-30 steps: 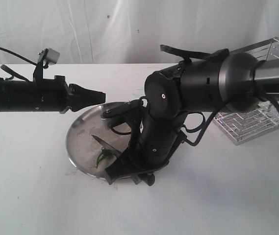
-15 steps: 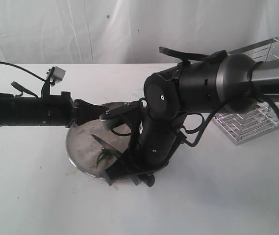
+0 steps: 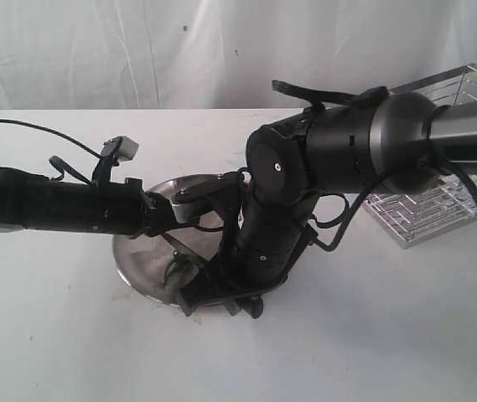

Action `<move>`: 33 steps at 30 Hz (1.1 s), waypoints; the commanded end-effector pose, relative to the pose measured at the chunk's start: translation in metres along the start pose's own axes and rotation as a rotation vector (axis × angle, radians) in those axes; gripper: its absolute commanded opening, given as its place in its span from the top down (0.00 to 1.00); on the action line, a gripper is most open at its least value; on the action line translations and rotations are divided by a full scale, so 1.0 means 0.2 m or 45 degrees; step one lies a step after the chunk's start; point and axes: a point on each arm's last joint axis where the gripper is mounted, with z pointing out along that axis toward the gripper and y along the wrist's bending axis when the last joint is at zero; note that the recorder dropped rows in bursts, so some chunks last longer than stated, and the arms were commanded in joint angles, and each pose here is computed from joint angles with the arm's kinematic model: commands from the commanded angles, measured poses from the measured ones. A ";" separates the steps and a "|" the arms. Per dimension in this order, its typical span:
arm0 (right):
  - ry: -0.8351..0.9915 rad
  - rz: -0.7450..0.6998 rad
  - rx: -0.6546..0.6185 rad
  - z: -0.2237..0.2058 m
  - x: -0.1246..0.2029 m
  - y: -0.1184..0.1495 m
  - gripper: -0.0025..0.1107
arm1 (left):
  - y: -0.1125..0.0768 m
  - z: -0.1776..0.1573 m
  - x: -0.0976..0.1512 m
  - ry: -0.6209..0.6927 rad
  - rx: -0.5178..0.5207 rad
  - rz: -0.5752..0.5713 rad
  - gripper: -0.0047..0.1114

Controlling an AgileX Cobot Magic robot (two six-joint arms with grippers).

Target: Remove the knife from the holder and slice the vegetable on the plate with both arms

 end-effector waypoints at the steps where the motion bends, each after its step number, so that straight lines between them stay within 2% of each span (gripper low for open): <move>1: -0.016 -0.004 0.004 0.00 -0.01 -0.01 0.98 | 0.01 0.00 0.07 0.035 -0.058 -0.014 0.96; 7: -0.016 -0.013 0.012 0.00 -0.01 -0.02 0.98 | 0.04 -0.01 0.15 0.110 -0.156 0.015 0.96; 23: -0.035 0.002 0.036 0.01 -0.01 -0.03 0.98 | 0.03 -0.02 0.16 0.115 -0.146 0.003 0.96; 33: -0.064 -0.010 0.046 0.00 -0.02 -0.03 0.98 | -0.07 -0.05 0.03 -0.002 -0.019 0.079 0.96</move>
